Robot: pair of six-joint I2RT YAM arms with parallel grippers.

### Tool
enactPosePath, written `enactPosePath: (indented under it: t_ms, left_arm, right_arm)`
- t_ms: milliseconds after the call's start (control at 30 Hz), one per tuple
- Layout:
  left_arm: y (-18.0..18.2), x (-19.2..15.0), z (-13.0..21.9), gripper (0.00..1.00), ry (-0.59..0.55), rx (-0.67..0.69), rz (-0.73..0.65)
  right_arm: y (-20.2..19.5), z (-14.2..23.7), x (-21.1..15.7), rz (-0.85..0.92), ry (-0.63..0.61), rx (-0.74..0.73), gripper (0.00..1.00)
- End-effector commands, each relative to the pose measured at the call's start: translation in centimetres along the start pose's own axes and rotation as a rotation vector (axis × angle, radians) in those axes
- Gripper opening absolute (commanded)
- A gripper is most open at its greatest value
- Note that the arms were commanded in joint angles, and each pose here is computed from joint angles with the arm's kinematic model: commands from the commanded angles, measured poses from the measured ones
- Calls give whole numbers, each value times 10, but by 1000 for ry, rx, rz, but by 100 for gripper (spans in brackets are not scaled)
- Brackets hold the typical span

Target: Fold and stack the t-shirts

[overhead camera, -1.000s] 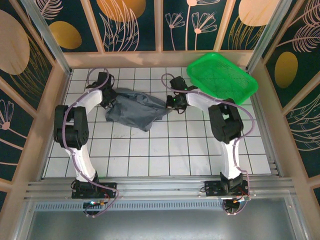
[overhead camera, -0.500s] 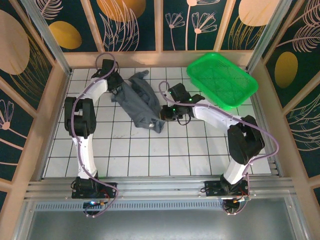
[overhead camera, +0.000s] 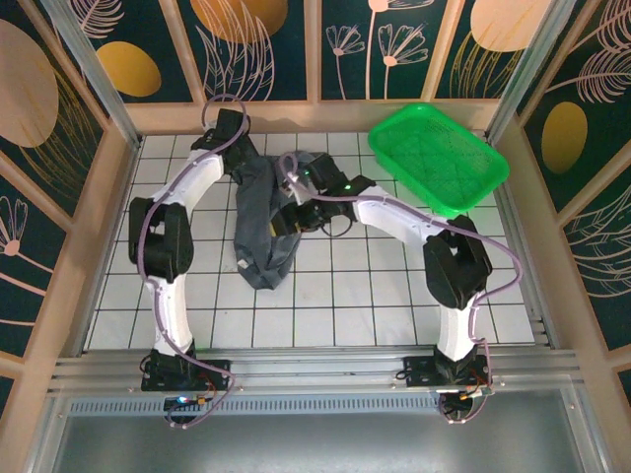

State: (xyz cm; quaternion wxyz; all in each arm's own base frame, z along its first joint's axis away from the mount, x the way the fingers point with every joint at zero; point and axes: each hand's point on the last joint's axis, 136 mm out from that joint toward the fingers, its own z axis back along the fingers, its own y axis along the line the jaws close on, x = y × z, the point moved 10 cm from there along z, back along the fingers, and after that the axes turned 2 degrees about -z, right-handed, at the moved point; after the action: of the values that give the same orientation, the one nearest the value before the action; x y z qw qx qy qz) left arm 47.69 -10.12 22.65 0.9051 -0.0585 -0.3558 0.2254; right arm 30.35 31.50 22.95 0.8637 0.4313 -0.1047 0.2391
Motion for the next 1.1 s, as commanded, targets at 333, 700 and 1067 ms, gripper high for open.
enactPosePath:
  t_ms: [333,700,1067]
  left_arm:
    - [22,-153,88,61,497,-144,-139]
    - [42,-225,78,64,781,-122,-220]
    - [58,-220,68,0,670,61,-217]
  right_arm:
    - [-134,29,86,-363,-396,-462,51]
    - [-167,-37,111,-395,-348,-315,44]
    - [-159,-47,117,-445,-371,-234,5]
